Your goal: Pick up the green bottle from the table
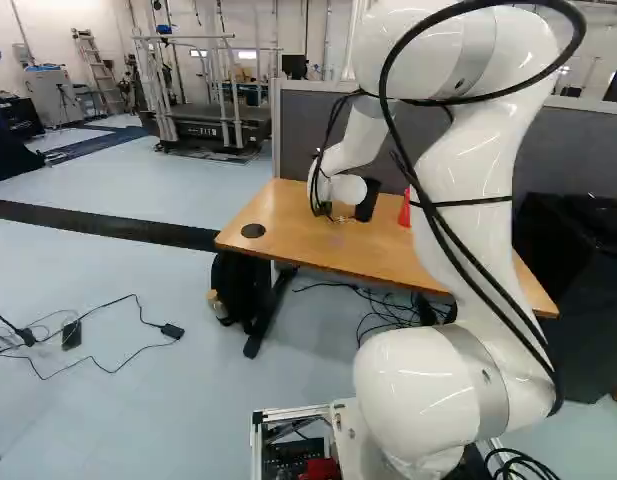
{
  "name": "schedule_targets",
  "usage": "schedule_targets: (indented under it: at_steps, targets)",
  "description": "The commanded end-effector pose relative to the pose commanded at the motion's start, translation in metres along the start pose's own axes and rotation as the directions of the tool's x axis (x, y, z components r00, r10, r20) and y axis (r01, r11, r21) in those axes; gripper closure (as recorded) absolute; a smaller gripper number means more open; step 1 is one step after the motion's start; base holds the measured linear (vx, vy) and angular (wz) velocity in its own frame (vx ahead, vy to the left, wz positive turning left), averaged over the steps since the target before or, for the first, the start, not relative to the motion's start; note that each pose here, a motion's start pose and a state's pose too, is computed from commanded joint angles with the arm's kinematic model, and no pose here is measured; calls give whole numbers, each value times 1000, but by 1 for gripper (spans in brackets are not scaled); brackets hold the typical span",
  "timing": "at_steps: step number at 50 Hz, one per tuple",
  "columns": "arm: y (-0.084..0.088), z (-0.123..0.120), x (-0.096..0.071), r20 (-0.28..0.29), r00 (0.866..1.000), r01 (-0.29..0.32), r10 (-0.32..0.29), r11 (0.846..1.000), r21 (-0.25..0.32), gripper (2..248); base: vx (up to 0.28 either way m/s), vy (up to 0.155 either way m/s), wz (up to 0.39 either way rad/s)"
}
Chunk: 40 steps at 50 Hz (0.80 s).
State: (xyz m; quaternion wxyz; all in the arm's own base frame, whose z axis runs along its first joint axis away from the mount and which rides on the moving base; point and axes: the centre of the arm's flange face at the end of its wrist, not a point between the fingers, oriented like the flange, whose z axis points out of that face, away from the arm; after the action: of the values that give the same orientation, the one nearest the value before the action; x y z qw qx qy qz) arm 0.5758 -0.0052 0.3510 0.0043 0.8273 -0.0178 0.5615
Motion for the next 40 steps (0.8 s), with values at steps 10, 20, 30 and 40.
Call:
schedule_targets:
  at_steps: [10, 20, 30, 40]
  targets:
    - [0, -3, 5, -9, 1000, 0, 0, 1000, 0, 130, 0, 0, 0]
    - [0, -8, 15, -27, 1000, -1, 1, 1000, 1, 130, 0, 0, 0]
    - [0, -20, 23, -42, 999, -1, 1, 1000, 1, 130, 0, 0, 0]
    - [1, -40, 29, -53, 999, -2, 2, 1000, 0, 130, 0, 0, 0]
